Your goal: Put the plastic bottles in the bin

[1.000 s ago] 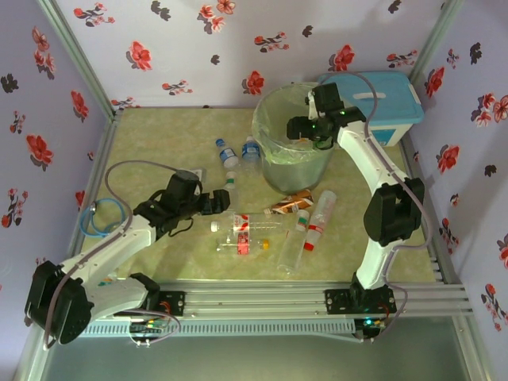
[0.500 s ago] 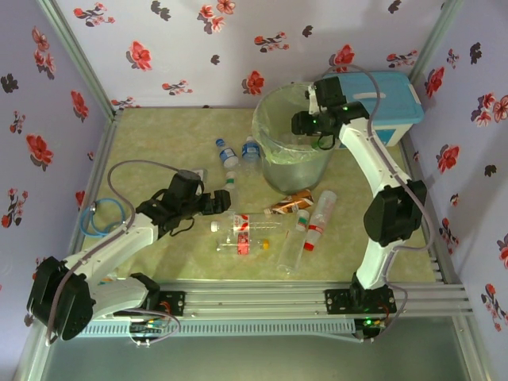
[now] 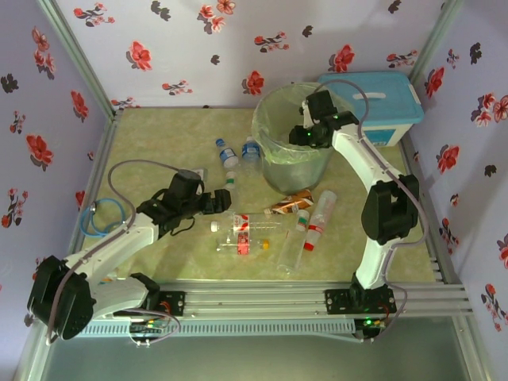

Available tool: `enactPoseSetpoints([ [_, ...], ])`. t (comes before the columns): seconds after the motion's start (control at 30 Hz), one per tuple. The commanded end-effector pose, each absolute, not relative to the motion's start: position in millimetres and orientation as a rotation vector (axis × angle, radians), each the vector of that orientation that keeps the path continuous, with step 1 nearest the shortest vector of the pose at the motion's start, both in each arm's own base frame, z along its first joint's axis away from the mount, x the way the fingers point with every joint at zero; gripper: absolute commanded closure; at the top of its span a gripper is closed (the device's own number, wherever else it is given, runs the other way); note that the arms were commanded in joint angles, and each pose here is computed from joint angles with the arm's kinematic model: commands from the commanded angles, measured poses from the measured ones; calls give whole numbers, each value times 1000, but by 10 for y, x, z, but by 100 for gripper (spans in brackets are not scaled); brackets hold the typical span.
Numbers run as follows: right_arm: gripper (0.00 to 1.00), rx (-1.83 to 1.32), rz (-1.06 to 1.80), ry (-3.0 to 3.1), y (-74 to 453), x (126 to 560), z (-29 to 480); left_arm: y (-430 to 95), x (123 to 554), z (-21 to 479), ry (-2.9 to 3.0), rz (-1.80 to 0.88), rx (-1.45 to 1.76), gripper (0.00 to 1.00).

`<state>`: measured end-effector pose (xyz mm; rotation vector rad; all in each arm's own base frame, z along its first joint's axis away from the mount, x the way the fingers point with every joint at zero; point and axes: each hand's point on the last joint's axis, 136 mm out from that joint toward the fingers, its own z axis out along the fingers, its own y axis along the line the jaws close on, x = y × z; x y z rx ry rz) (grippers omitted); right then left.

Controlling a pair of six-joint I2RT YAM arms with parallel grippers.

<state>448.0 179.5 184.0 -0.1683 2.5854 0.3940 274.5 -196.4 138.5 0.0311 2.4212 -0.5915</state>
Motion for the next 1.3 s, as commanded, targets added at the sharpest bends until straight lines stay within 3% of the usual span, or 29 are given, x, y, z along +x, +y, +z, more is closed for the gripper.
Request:
enactPoseSetpoints([
  [0.0, 58, -165, 434, 2592, 1847, 4412, 1876, -1985, 2791, 1375, 2419, -577, 26, 7],
  [0.13, 52, -181, 469, 2464, 1853, 4417, 2439, -2020, 2843, 1380, 2426, -564, 46, 6],
  [0.47, 17, -166, 514, 2201, 1625, 4046, 3547, -2170, 3017, 1214, 2500, -495, 121, 1],
  [0.87, 6, -55, 507, 2129, 1312, 3421, 3577, -2328, 3134, 822, 2595, -239, 269, 0],
  [1.27, 3, -57, 483, 2153, 1266, 3358, 3445, -2276, 3118, 458, 2662, -110, 251, 2],
])
